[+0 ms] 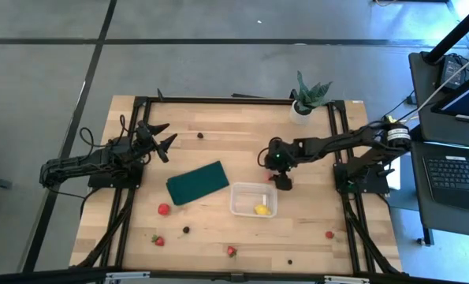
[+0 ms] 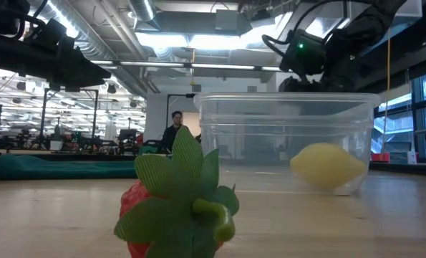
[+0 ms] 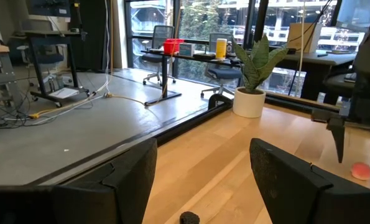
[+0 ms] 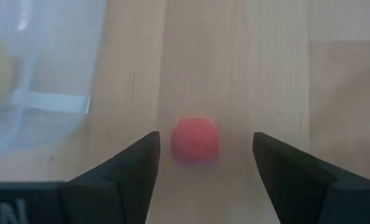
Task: Pick and placing Produce into tupperware
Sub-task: Put the apricot into the transparent bin
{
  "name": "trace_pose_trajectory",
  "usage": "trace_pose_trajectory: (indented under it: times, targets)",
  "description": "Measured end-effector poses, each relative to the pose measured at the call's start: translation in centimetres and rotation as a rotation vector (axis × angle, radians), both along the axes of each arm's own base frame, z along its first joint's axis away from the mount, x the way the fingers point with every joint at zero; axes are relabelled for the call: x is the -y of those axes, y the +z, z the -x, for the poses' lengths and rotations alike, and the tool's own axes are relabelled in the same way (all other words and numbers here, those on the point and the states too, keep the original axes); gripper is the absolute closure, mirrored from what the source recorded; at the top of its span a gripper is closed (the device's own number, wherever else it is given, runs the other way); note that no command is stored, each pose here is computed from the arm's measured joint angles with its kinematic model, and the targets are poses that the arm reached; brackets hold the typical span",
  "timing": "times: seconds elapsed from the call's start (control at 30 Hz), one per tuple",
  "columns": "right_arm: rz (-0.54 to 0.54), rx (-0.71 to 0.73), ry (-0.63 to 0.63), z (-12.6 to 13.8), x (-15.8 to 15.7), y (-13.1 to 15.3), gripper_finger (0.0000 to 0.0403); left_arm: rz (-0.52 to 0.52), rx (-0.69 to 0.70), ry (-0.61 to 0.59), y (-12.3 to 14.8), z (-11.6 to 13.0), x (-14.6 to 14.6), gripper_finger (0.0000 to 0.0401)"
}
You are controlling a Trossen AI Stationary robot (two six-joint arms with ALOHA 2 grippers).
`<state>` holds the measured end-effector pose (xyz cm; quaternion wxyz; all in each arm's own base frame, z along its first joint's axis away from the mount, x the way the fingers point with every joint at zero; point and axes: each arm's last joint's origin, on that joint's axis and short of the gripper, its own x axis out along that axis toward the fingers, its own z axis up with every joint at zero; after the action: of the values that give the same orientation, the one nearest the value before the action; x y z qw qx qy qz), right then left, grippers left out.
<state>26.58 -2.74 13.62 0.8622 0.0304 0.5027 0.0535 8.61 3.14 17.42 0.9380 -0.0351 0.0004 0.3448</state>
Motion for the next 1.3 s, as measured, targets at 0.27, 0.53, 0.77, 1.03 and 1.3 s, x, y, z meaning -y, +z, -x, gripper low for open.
trace_pose_trajectory:
  times: [0.27, 0.53, 0.77, 1.03, 1.3]
  targets:
    - [0.0, -0.014, 0.003, -0.3, 0.0, -0.8, 0.0198, 0.0, 0.0, 0.0, 0.0, 0.0, 0.0, 0.0151]
    - [0.0, -0.022, 0.005, -0.2, 0.0, -0.8, 0.0237, 0.0, 0.0, 0.0, 0.0, 0.0, 0.0, 0.0151]
    - [-0.015, -0.024, -0.02, -0.2, 0.0, -0.8, 0.0281, -0.001, 0.0, 0.0, 0.0, 0.0, 0.0, 0.0151]
    - [-0.004, 0.012, -0.048, 0.1, 0.7, 2.2, 0.0311, -0.001, 0.0, 0.0, 0.0, 0.0, 0.0, 0.0151]
    - [-0.015, 0.177, -0.065, -0.7, 0.7, 10.6, 0.0308, -0.001, -0.001, 0.0, 0.0, 0.0, 0.0, 0.0151]
